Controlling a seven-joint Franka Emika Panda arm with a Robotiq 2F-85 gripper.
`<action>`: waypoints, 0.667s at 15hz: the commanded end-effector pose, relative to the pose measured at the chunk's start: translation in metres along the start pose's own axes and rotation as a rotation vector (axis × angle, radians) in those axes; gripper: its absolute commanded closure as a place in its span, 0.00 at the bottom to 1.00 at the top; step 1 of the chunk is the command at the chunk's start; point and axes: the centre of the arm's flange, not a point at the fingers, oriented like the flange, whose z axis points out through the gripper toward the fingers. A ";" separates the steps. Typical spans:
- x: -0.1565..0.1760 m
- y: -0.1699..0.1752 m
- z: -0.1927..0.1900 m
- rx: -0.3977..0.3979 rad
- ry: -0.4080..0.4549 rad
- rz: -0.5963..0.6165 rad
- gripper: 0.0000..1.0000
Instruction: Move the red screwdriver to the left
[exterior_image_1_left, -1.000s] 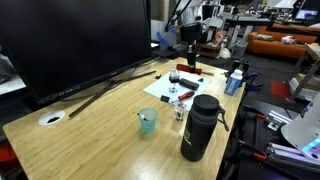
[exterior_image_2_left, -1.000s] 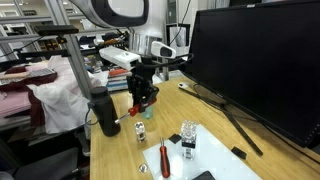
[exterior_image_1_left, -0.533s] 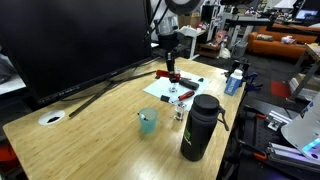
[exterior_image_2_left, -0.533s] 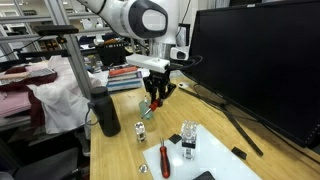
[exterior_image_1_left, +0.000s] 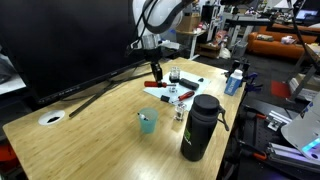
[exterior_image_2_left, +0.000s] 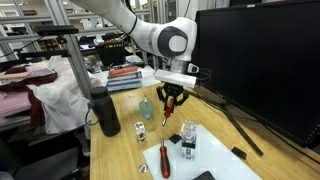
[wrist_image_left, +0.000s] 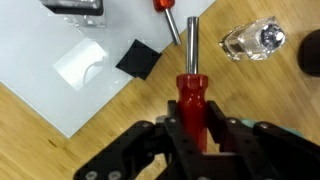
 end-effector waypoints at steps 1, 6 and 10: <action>0.019 0.023 0.009 0.032 -0.047 -0.052 0.92; 0.027 0.028 0.030 0.055 -0.068 -0.039 0.92; 0.032 0.031 0.041 0.044 -0.093 -0.057 0.92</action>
